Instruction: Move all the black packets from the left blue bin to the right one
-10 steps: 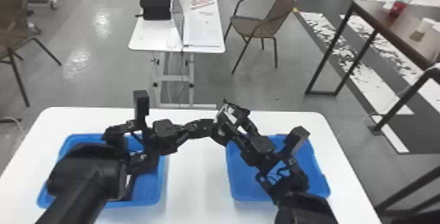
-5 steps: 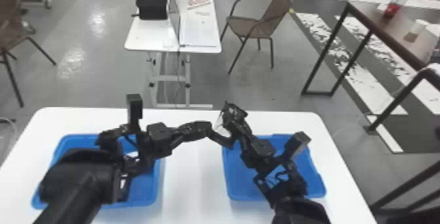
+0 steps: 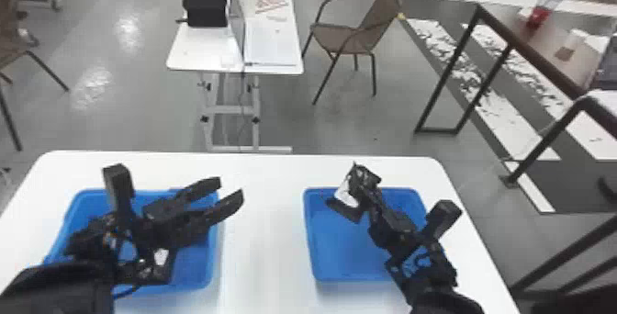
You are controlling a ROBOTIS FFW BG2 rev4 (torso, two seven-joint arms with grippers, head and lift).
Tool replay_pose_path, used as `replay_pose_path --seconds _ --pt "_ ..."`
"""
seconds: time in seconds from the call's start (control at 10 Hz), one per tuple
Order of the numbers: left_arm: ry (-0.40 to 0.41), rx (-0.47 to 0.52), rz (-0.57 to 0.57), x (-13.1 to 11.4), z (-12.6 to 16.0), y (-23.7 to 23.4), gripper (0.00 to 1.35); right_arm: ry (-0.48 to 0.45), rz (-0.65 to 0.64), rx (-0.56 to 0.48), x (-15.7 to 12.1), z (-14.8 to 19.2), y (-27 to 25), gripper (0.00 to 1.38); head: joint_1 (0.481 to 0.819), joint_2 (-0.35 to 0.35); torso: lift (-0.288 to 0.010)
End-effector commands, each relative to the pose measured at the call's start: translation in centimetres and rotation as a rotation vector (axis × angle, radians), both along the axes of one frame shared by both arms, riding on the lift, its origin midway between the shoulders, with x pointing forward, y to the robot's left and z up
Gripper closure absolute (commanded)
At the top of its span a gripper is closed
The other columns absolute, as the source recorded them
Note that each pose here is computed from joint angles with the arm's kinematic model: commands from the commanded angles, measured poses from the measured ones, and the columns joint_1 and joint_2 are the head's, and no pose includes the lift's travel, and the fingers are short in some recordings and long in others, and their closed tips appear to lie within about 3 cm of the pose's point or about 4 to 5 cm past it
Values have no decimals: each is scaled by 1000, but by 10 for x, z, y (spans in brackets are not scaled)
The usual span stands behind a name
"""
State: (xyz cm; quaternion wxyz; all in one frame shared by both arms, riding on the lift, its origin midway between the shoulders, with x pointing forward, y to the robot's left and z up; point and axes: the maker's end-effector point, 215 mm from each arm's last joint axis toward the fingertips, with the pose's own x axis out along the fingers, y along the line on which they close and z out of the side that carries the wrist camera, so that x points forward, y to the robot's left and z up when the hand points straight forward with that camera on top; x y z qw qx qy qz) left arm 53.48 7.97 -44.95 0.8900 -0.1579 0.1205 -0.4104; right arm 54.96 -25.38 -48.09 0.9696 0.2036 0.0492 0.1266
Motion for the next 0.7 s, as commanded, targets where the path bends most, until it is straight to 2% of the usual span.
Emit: replay_pose_path --seconds 0.0,0.1,0.2,0.3,0.4,0.5,0.6 --pt "-23 -15 125 -7 11 50 108 101 -15 -22 -16 -43 -27 1199 695 -177 0" --pt "-46 -9 205 -8 20 79 108 135 -9 -37 -22 -55 -33 1145 695 -164 0" --pt "-60 -18 265 -9 28 99 108 143 -5 -79 -21 -58 -41 742 695 -145 0" --pt "-55 -16 303 -12 28 112 108 149 -10 -109 -20 -59 -48 242 695 -136 0" --pt "-38 17 336 -18 20 128 114 143 -28 -118 -19 -55 -54 12 695 -122 0" --pt "-8 72 359 -21 5 143 124 112 -83 -194 -20 -39 -65 130 695 -115 0" --pt "44 155 359 -25 -16 153 147 68 -149 -215 -24 -15 -71 223 695 -109 0"
